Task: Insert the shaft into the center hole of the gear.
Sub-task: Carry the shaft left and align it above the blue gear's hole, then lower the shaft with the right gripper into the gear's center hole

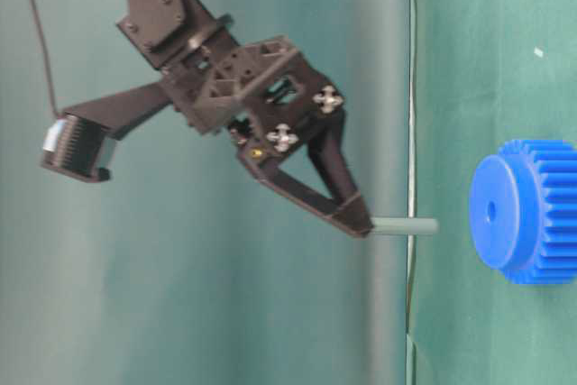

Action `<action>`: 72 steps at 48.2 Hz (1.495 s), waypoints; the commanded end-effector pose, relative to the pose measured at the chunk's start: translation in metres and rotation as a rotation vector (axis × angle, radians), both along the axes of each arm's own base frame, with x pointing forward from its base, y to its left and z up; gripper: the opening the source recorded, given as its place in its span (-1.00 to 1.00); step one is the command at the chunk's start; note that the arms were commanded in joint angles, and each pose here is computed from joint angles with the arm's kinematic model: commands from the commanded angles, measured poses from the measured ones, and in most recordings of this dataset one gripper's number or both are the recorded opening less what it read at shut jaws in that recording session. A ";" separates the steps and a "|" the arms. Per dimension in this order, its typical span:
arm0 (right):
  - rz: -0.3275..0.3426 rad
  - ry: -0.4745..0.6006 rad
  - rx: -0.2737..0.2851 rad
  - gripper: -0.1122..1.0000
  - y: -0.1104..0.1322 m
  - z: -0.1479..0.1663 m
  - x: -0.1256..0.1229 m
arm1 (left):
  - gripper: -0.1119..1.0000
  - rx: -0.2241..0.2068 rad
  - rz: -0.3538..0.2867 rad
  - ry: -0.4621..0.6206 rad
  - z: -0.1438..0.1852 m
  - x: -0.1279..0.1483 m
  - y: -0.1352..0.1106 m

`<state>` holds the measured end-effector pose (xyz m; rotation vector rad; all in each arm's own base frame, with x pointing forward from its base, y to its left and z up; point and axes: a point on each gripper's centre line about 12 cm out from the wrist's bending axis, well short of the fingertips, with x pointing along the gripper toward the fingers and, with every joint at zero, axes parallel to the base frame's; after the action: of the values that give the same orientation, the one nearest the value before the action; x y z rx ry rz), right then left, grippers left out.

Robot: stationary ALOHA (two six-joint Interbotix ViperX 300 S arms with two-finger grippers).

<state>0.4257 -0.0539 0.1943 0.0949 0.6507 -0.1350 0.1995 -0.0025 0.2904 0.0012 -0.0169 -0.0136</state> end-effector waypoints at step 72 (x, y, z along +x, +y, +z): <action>-0.014 -0.075 -0.001 -0.49 -0.001 -0.002 0.000 | -0.80 0.001 -0.004 -0.021 0.010 0.002 -0.001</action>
<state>0.4231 -0.0560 0.1759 0.1075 0.6328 -0.1479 0.1993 -0.0025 0.2904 0.0012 -0.0153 -0.0136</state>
